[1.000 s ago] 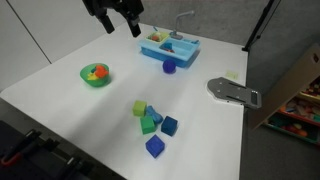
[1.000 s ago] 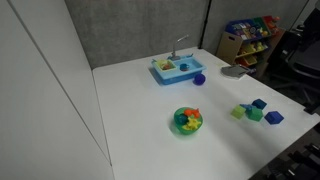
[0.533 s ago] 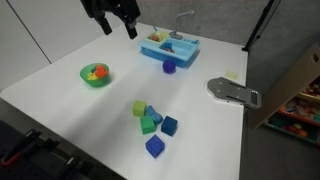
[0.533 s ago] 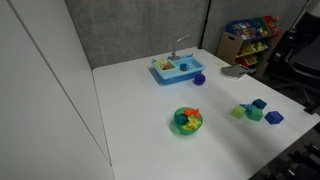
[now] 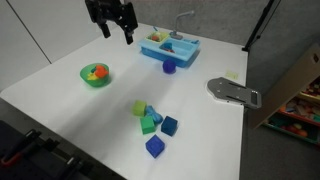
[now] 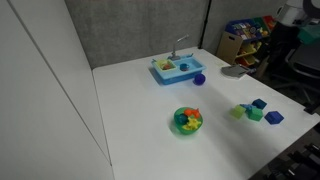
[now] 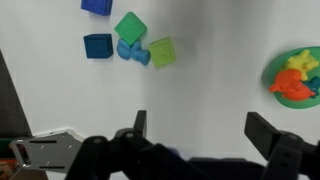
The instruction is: Put the yellow block in the green bowl
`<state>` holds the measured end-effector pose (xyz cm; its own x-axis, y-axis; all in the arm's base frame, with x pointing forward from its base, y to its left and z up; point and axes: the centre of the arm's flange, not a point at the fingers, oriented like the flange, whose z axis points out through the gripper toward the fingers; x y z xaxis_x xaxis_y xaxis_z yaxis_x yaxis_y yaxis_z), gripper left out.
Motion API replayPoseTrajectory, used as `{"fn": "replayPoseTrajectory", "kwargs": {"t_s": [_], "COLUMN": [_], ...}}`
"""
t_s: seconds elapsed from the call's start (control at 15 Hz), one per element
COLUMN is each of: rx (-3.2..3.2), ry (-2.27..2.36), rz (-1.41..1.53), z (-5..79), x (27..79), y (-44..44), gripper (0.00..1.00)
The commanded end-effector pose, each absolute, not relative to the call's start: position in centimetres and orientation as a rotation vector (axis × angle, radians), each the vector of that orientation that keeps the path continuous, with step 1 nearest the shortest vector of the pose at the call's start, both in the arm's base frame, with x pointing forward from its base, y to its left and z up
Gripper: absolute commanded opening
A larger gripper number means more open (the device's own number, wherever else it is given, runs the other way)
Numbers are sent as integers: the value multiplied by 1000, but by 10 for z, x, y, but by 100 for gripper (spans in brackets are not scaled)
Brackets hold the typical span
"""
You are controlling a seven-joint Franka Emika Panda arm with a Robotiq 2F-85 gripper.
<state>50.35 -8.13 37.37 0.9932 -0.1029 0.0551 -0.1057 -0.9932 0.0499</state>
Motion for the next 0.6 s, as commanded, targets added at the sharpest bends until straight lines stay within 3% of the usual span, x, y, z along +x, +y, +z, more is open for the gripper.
{"fn": "replayPoseTrajectory", "kwargs": {"t_s": [0.0, 0.53], "rx": [3154, 3116], "ry": [-79, -69], "rz": [-77, -294], "z": [345, 265], "x": [537, 561], "y": [-80, -86], "gripper": [100, 100]}}
